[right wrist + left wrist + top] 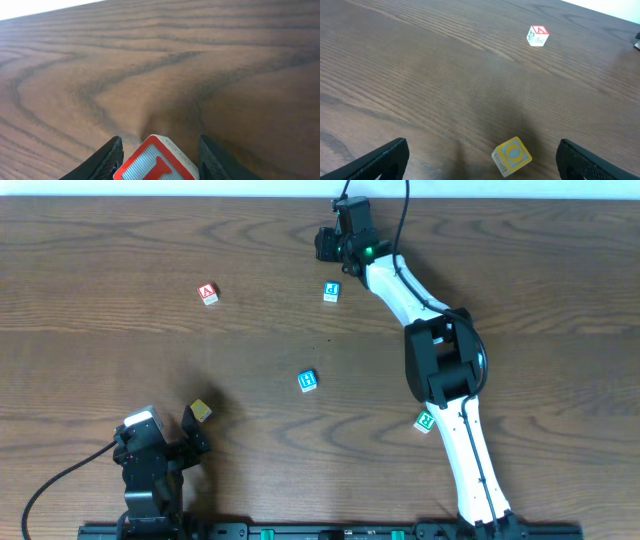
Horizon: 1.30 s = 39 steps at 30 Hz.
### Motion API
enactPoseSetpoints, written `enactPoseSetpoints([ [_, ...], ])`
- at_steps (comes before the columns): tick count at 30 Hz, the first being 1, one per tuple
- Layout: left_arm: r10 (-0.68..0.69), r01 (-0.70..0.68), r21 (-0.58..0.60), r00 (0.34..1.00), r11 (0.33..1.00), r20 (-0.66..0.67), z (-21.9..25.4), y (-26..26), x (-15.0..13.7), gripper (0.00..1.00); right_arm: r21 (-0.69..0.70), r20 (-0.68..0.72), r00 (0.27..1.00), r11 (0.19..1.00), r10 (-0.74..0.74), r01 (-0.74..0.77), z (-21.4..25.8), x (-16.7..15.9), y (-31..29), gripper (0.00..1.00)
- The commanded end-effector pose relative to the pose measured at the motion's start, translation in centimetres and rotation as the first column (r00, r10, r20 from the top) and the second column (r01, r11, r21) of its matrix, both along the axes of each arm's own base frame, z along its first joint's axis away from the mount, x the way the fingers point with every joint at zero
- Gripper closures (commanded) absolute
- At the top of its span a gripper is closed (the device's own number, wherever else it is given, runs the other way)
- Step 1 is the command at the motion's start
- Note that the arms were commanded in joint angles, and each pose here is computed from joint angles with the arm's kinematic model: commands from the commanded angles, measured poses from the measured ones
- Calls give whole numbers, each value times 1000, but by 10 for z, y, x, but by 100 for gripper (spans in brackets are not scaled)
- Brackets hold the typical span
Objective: Spell out Ai2
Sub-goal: 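Lower the right gripper over the I block and align fingers, then close the right gripper on the red-bordered I block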
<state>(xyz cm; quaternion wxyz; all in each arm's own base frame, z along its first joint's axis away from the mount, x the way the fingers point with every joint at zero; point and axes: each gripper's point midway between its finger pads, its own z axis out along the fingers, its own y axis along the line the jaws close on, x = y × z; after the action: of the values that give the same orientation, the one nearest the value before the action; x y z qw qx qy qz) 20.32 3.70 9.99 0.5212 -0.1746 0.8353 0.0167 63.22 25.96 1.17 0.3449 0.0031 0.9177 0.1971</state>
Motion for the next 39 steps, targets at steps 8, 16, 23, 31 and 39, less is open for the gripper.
enactPoseSetpoints([
  [8,12,-12,-3,1000,1000,-5,-5,2,0,5,-68,-71,996,996,52,-57,26,-17,2,50],
  [16,12,-12,-3,1000,1000,-5,-5,2,0,5,-100,-124,990,992,68,-81,40,-29,-1,47],
  [23,12,-12,-3,1000,1000,-5,-5,2,0,5,-96,-134,988,991,76,-89,52,-32,-1,1],
  [31,12,-12,-3,1000,1000,-5,-5,2,0,5,95,-76,974,973,216,-208,82,-31,33,1],
  [39,12,-12,-3,1000,1000,-5,-5,2,0,5,99,-113,992,994,63,-51,79,-22,19,1],
])
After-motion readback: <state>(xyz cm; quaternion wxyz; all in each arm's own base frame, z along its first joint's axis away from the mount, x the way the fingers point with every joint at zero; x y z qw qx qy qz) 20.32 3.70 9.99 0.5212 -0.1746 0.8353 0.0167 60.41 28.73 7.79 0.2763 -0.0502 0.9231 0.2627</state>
